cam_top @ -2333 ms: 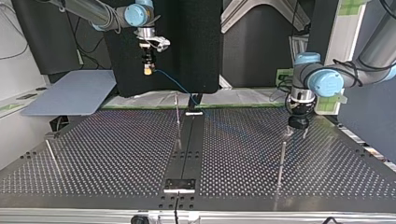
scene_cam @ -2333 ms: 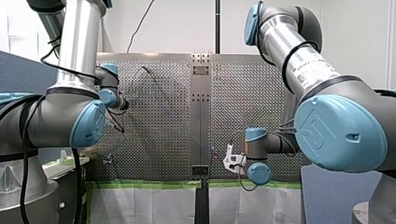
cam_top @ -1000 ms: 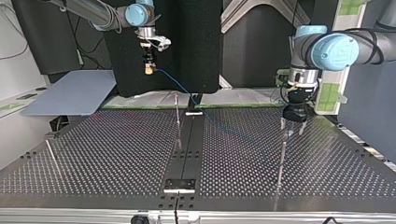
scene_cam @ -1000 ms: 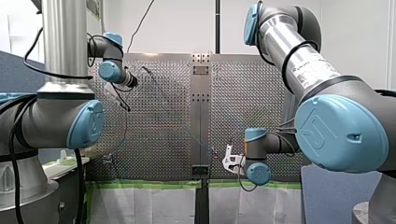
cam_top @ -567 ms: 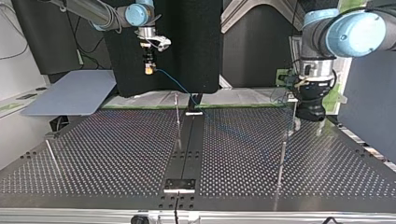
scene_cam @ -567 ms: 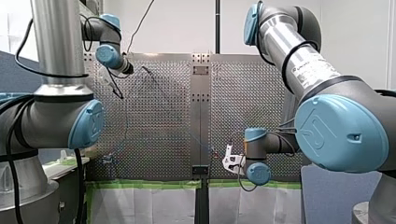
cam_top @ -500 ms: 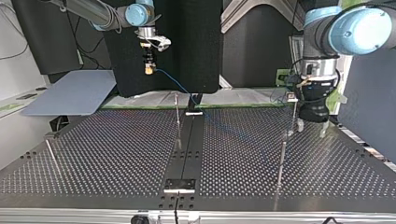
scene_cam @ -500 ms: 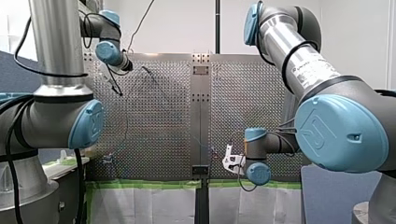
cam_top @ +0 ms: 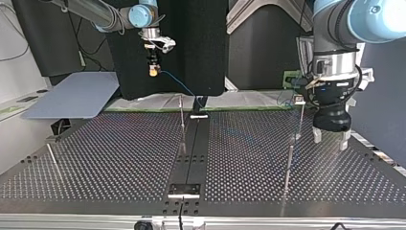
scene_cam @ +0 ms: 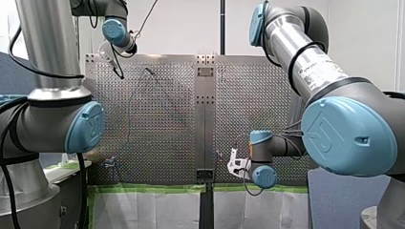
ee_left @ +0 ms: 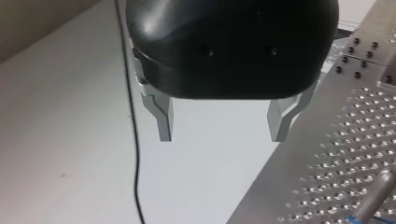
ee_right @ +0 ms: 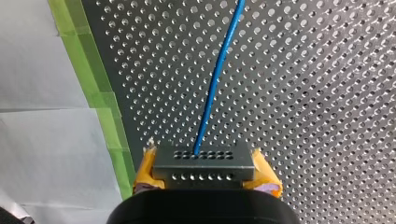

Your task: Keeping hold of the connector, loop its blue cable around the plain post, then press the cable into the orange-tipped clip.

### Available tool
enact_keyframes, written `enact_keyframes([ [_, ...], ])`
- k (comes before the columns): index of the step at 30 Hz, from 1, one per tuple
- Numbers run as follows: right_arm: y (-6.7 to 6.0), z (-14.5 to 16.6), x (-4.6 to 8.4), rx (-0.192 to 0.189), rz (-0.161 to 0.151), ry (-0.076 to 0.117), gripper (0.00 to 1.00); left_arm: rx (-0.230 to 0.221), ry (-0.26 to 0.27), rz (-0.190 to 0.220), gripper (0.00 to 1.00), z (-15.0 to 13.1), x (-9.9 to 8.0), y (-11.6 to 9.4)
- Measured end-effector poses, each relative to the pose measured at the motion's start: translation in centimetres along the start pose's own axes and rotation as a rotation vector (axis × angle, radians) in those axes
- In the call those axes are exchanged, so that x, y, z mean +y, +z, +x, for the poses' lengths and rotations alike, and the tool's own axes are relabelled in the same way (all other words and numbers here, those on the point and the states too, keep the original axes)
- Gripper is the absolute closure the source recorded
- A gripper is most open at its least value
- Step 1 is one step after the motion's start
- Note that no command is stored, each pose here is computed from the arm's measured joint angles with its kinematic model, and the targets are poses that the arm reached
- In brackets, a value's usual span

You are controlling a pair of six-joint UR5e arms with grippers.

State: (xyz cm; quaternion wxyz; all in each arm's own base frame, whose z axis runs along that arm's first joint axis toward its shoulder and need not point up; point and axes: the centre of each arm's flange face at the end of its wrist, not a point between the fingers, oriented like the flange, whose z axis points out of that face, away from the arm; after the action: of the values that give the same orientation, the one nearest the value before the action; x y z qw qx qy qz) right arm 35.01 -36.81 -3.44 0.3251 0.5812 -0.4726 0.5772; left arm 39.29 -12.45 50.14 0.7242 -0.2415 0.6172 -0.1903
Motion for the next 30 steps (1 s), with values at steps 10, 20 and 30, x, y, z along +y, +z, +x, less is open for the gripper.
enact_keyframes([
  [10,0.0,-0.1,-0.1,-0.008,0.01,-0.003,1.0,0.076,0.108,-0.049,0.0,1.9,-2.7,1.0],
  [20,-0.1,-0.2,-0.1,-0.016,0.013,-0.006,1.0,0.108,0.215,-0.062,0.0,1.6,-6.6,0.1],
  [30,-0.2,-0.2,-0.1,-0.019,0.013,-0.006,1.0,0.128,0.338,-0.128,0.0,0.7,-8.3,0.8],
])
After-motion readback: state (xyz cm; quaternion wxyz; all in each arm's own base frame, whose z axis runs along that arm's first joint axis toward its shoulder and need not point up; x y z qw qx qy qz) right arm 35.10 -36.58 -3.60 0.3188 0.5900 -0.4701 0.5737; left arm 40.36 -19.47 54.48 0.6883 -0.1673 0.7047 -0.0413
